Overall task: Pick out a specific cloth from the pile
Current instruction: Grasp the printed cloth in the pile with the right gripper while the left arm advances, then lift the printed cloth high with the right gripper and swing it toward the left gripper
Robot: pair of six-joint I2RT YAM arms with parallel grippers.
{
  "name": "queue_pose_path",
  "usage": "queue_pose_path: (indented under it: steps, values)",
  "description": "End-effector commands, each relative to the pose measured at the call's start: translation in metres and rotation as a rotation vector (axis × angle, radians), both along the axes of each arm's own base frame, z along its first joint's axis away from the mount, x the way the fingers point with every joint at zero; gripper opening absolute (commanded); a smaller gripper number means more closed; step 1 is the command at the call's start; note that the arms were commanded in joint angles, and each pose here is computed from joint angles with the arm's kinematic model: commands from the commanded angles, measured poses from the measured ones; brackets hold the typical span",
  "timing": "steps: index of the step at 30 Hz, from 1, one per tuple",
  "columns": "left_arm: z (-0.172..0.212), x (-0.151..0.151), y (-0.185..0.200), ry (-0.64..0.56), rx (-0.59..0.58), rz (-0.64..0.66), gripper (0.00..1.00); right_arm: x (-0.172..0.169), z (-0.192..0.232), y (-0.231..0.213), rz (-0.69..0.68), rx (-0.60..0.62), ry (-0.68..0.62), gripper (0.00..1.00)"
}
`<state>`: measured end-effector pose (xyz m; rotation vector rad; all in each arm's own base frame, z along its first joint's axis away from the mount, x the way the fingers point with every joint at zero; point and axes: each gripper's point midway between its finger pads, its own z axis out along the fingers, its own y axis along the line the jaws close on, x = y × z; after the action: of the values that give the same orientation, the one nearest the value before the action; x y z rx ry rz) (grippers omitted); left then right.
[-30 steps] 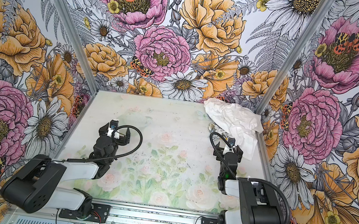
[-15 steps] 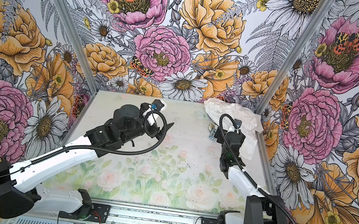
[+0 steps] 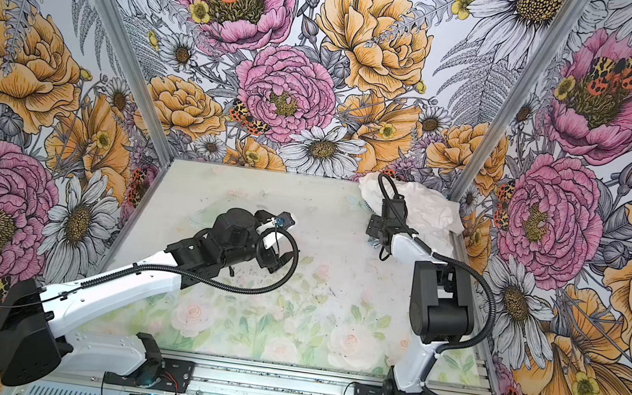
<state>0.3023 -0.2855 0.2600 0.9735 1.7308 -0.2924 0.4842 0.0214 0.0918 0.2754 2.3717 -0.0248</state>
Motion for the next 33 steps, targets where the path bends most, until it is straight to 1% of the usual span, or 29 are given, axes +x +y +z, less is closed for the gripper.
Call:
queue_pose_path:
  steps: [1,2,5,7,11,12,13,15,16,17,19,21,24,25,27,29,32,33]
  values:
    - [0.05,0.013,0.008,-0.01,-0.214,0.032,0.99,-0.007,-0.009,-0.006,-0.054,0.015,0.09,0.75]
    - [0.055,0.015,0.012,0.009,-0.245,0.039,0.99,-0.007,-0.013,-0.007,-0.057,0.012,0.111,0.72]
    - [0.063,0.022,0.021,0.047,-0.319,0.059,0.99,-0.008,-0.022,-0.005,-0.049,0.015,0.156,0.66]
    - [0.064,0.027,0.028,0.056,-0.338,0.084,0.99,-0.005,-0.025,-0.002,-0.041,0.027,0.168,0.61]
    - [0.065,0.033,0.036,0.065,-0.359,0.108,0.99,0.004,-0.034,0.004,-0.033,0.058,0.187,0.47]
    - [0.066,0.034,0.037,0.065,-0.361,0.109,0.99,0.006,-0.036,0.006,-0.029,0.066,0.191,0.4]
    - [0.065,0.034,0.037,0.065,-0.361,0.112,0.99,0.008,-0.038,0.008,-0.021,0.071,0.199,0.26]
    - [0.067,0.034,0.039,0.063,-0.363,0.111,0.99,0.011,-0.034,0.011,-0.006,0.073,0.198,0.03]
    - [0.069,0.033,0.04,0.059,-0.367,0.111,0.99,0.013,-0.027,0.011,0.002,0.072,0.183,0.0]
    - [0.07,0.033,0.042,0.056,-0.369,0.115,0.99,0.014,-0.016,0.012,0.01,0.074,0.162,0.0]
    - [0.072,0.032,0.049,0.046,-0.375,0.123,0.99,0.018,0.024,0.014,0.035,0.074,0.08,0.0]
    - [0.075,0.032,0.056,0.036,-0.381,0.139,0.99,0.02,0.084,0.012,0.049,0.06,-0.043,0.0]
    - [0.079,0.032,0.061,0.026,-0.388,0.148,0.99,0.013,0.201,-0.01,-0.001,-0.039,-0.26,0.0]
    - [0.079,0.032,0.062,0.025,-0.389,0.151,0.99,0.009,0.248,-0.017,-0.015,-0.075,-0.347,0.0]
    - [0.08,0.032,0.062,0.027,-0.395,0.15,0.99,-0.003,0.326,-0.025,-0.025,-0.13,-0.491,0.0]
    - [0.082,0.033,0.064,0.026,-0.406,0.148,0.99,-0.018,0.412,-0.023,-0.012,-0.153,-0.664,0.0]
    - [0.087,0.036,0.072,0.025,-0.435,0.161,0.99,-0.054,0.52,-0.001,0.03,-0.123,-0.908,0.0]
    - [0.088,0.037,0.075,0.025,-0.444,0.168,0.99,-0.067,0.546,0.007,0.043,-0.103,-0.981,0.0]
